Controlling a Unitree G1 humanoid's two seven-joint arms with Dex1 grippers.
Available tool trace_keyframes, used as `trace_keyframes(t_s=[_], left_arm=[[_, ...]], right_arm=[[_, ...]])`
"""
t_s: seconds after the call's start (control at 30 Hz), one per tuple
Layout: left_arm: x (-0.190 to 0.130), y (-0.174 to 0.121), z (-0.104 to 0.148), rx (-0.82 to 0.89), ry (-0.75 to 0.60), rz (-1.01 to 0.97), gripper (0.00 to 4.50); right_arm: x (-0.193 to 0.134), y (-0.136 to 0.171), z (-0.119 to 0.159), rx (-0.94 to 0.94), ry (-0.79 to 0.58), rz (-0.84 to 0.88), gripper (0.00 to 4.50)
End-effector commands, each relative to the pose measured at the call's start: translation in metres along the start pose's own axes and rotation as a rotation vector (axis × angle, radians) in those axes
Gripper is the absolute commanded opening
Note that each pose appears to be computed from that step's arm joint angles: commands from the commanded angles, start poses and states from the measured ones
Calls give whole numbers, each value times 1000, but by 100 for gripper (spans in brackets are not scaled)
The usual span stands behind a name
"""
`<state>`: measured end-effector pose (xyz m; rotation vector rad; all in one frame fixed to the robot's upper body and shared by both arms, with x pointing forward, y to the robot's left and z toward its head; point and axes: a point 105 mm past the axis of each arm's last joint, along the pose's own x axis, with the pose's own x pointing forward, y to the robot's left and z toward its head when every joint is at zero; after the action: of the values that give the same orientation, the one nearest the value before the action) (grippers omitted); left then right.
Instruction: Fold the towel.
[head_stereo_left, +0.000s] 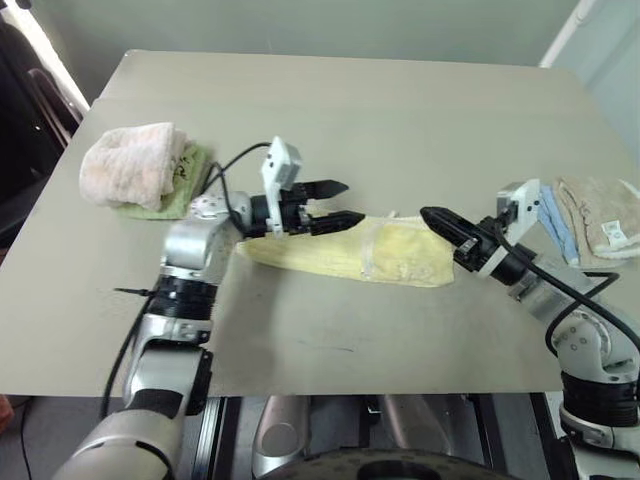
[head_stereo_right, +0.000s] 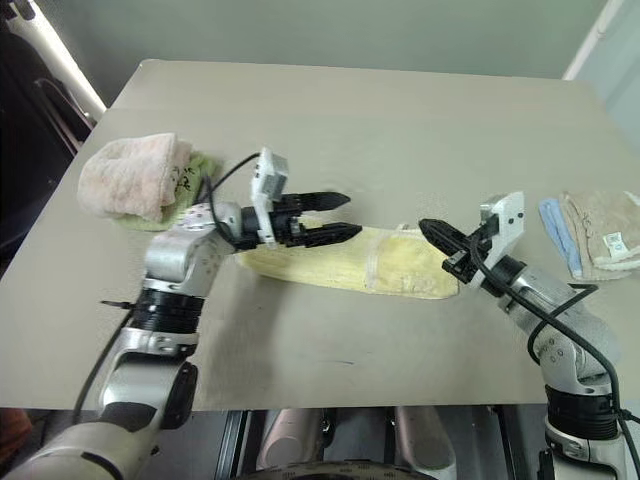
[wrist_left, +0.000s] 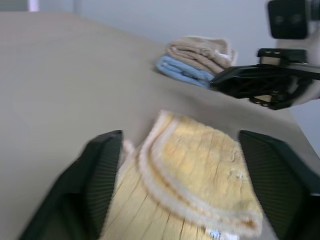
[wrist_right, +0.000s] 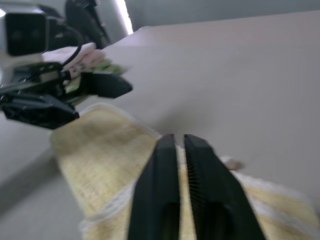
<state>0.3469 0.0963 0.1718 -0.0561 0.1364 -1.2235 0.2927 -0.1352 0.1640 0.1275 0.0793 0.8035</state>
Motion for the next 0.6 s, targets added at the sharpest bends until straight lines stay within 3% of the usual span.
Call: trace_keyframes(t_s=[0.03,0.3,0.6], left_arm=[[-23,0,15,-41,-34,42,450],[-72,-2,-2,-126,41,165,450],[-127,-9,-10,-418,-18,362,450]], right_arm=[[2,16,8,-47,9,95,158],[0,21,-2,-99,98,173,432],[10,15,-2,-95,98,162,444]])
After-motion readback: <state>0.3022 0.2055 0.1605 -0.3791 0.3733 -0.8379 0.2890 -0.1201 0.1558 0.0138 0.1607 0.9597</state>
